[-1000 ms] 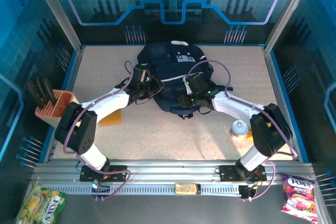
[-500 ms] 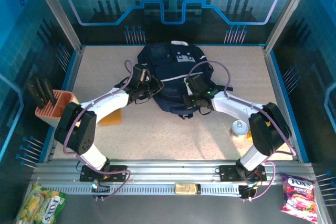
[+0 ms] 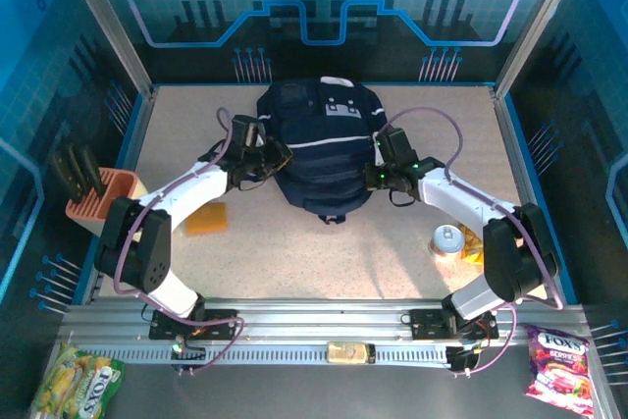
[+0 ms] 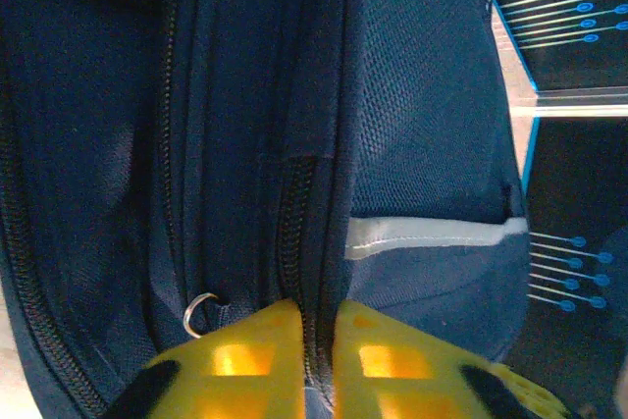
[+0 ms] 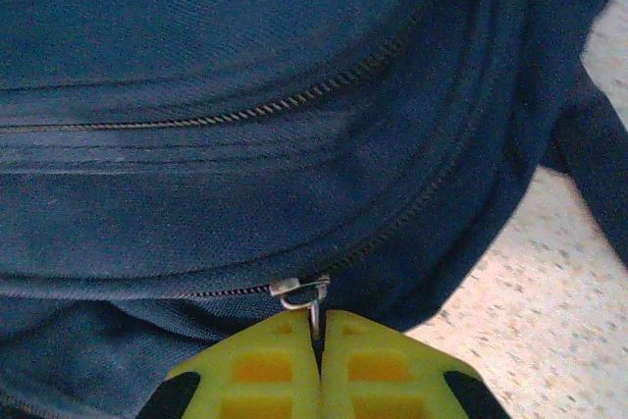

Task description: Pack books, pencil case, and school supplies into a backpack

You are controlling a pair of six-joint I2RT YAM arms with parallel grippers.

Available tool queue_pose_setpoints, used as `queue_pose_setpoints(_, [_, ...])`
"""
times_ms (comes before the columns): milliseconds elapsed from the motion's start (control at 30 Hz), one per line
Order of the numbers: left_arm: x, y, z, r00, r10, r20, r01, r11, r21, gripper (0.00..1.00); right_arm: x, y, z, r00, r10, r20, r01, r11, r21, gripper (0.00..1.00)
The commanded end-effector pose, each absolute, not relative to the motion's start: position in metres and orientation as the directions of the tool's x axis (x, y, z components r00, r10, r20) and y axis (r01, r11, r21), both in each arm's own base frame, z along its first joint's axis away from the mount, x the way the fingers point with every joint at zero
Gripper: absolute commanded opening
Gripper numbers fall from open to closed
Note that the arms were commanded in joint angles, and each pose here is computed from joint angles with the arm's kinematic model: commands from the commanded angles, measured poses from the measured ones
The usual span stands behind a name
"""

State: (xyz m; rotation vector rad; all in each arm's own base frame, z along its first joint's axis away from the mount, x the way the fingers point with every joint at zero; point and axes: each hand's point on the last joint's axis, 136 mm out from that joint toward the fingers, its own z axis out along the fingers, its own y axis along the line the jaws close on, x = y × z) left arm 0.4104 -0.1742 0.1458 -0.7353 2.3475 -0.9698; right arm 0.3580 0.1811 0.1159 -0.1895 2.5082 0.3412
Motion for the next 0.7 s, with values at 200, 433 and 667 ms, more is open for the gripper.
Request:
queue_pose_setpoints(200, [0.386, -0.102, 0.169, -0.63, -0.68, -0.375, -0.36, 0.684, -0.634, 0.57, 0.34, 0.275, 0.163, -0.683, -0.261, -0.682, -0.513, 0.837, 0.192, 0.0])
queue_pose_setpoints(433, [0.354, -0.086, 0.177, -0.597, -0.703, -0.386, -0.401, 0.678, -0.616, 0.66, 0.339, 0.332, 0.165, -0.666, -0.289, -0.688, -0.594, 0.763, 0.255, 0.0])
queue_pose_setpoints(667, [0.346, -0.136, 0.164, -0.634, -0.76, -0.143, -0.406, 0.485, -0.775, 0.64, 0.338, 0.37, 0.165, -0.671, -0.283, -0.685, -0.623, 0.716, 0.314, 0.0])
